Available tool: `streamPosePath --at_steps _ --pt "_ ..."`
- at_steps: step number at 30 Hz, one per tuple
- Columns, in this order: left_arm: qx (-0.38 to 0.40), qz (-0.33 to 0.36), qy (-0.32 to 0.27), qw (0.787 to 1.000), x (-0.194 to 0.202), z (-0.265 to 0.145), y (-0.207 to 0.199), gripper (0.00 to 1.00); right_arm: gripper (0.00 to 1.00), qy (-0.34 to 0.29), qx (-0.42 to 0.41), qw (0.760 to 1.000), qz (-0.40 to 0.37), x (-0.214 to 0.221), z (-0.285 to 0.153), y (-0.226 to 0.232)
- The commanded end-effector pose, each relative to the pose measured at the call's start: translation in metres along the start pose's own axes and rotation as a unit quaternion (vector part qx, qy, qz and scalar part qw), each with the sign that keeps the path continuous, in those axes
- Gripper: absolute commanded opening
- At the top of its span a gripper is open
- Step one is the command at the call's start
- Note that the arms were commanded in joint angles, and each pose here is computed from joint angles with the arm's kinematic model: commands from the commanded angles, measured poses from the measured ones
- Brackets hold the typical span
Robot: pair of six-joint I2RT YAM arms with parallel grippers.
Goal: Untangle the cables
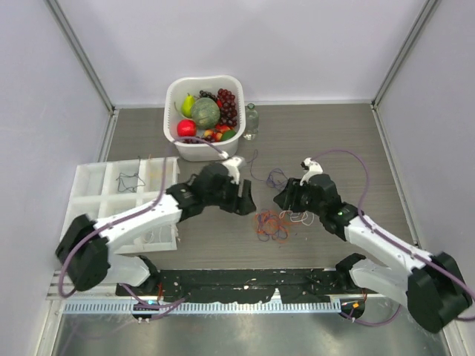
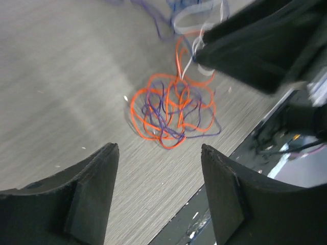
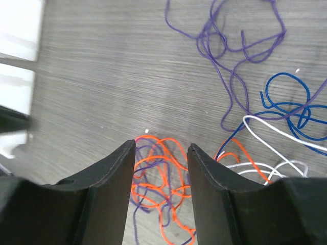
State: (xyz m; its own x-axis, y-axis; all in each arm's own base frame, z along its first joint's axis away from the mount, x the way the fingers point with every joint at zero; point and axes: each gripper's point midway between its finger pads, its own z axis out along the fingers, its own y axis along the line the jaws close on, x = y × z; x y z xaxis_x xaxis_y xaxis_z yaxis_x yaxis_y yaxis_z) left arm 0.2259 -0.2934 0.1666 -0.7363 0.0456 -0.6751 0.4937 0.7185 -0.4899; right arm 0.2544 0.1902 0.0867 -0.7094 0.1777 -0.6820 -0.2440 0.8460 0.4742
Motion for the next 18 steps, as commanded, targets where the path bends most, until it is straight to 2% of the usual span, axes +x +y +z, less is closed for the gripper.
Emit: streamPosePath --at_steps 1,3,7,11,13,15,18 --pt "0.022 0.048 0.040 0.998 0.024 0.044 -0.023 0.65 0.52 -0.005 0.007 0.999 0.040 0.002 -0.030 0.001" --pt "0.025 0.033 0.053 0.998 0.033 0.059 -0.022 0.60 0.53 0.019 -0.024 0.998 0.060 0.019 -0.036 0.010" --pt "0.029 0.016 0.045 0.998 0.030 0.083 -0.023 0.62 0.53 0.050 -0.079 0.993 0.072 0.042 -0.037 0.022" --pt "0.002 0.001 0.016 1.000 0.004 0.101 -0.018 0.62 0.49 0.037 -0.046 0.995 0.077 0.043 -0.034 0.008" --pt "-0.041 -0.047 -0.003 0.998 -0.010 0.114 0.004 0.72 0.48 0.020 -0.032 0.996 0.078 0.035 -0.033 0.005" --pt "-0.114 -0.134 -0.031 0.984 -0.025 0.126 0.038 0.87 0.48 0.001 -0.019 0.997 0.077 0.026 -0.032 0.001" --pt "-0.152 -0.220 -0.037 0.963 -0.037 0.149 0.058 0.91 0.48 -0.017 0.003 0.998 0.067 0.015 -0.032 -0.005"
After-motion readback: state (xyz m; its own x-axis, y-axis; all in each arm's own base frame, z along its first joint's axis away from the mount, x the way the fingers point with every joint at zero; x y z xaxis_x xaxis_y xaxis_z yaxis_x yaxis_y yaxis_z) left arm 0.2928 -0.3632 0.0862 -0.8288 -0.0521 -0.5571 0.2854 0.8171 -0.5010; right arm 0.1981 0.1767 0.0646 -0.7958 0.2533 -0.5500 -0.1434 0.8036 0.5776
